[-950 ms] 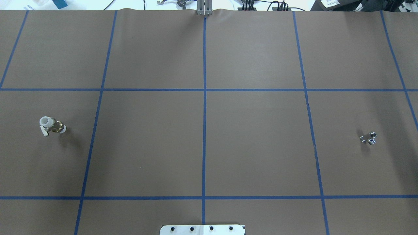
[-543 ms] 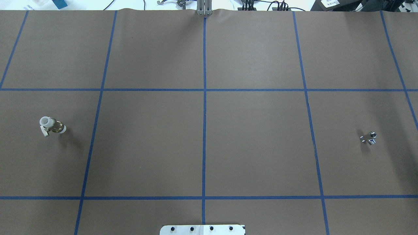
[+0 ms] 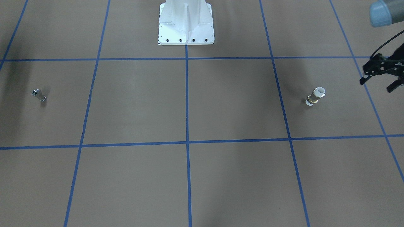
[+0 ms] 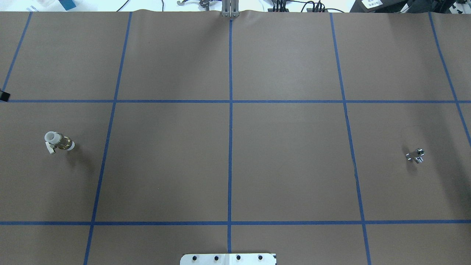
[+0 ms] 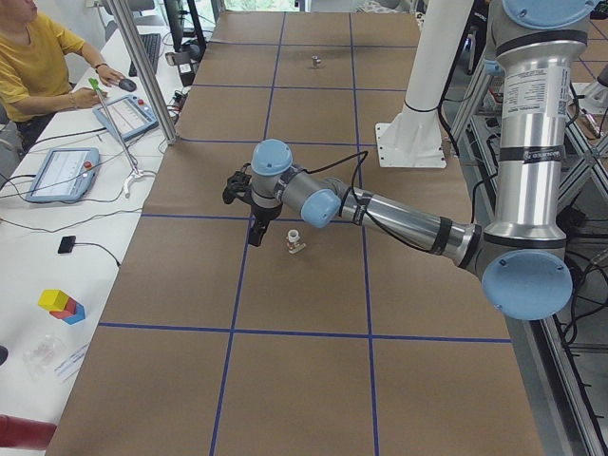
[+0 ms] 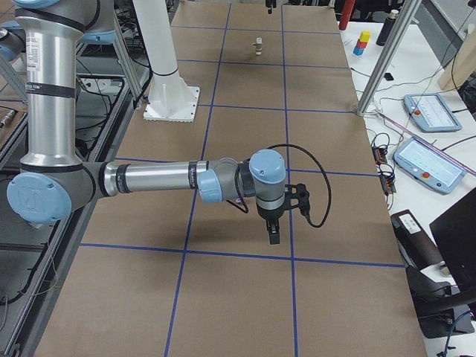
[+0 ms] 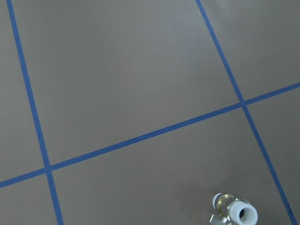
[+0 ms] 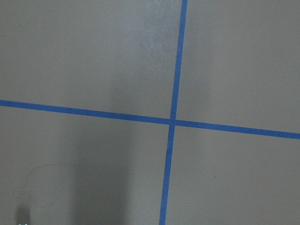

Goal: Assemble PPR valve and pipe with both arms
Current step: 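Lower the left gripper onto the white-and-brass valve and grasp it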

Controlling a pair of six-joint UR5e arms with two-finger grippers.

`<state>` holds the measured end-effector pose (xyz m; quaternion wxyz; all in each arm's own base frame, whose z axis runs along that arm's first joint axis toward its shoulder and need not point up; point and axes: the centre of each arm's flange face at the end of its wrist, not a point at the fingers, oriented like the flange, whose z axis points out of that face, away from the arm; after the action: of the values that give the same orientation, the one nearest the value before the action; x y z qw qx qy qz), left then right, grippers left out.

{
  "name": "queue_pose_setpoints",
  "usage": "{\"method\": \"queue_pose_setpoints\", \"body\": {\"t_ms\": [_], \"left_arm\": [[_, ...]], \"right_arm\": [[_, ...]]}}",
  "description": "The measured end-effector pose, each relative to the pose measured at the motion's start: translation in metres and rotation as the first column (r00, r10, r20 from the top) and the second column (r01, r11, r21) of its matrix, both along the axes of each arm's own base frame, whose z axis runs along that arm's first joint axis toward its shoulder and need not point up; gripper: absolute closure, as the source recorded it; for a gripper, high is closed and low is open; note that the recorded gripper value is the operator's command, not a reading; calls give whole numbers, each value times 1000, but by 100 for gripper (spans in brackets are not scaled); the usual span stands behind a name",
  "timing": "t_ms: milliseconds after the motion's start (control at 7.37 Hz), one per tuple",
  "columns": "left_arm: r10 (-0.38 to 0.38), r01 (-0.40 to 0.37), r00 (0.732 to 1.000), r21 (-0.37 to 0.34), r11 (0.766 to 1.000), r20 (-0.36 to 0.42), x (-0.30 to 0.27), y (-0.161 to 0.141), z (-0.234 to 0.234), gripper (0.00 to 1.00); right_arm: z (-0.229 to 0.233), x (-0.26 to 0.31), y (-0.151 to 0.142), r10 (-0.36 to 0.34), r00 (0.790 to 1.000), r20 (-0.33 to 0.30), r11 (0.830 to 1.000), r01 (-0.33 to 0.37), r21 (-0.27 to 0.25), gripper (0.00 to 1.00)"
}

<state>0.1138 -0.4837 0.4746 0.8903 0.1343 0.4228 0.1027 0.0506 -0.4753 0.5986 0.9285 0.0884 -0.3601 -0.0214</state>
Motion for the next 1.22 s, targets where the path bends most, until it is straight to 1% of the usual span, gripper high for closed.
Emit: {"method": "queue_pose_setpoints", "body": {"t_ms": [136,407,814,1221], "left_arm": [[20,-19,1000,-40,999,11,39,7,-1,0],[58,-54,997,-78,995,48,84,21,9,0],[69,-60,996,-145,988,58,116,30,19,0],[76,-64,995,-166,984,65,128,28,26,0]], "right_arm": [[1,0,0,0,1000,-1,1000,0,-2,0],[2,0,1,0,1000,0,1000,0,-4,0],[3,0,1,-1,1000,0,1000,1,-5,0],[3,0,1,0,1000,-1,1000,0,-6,0]]}}
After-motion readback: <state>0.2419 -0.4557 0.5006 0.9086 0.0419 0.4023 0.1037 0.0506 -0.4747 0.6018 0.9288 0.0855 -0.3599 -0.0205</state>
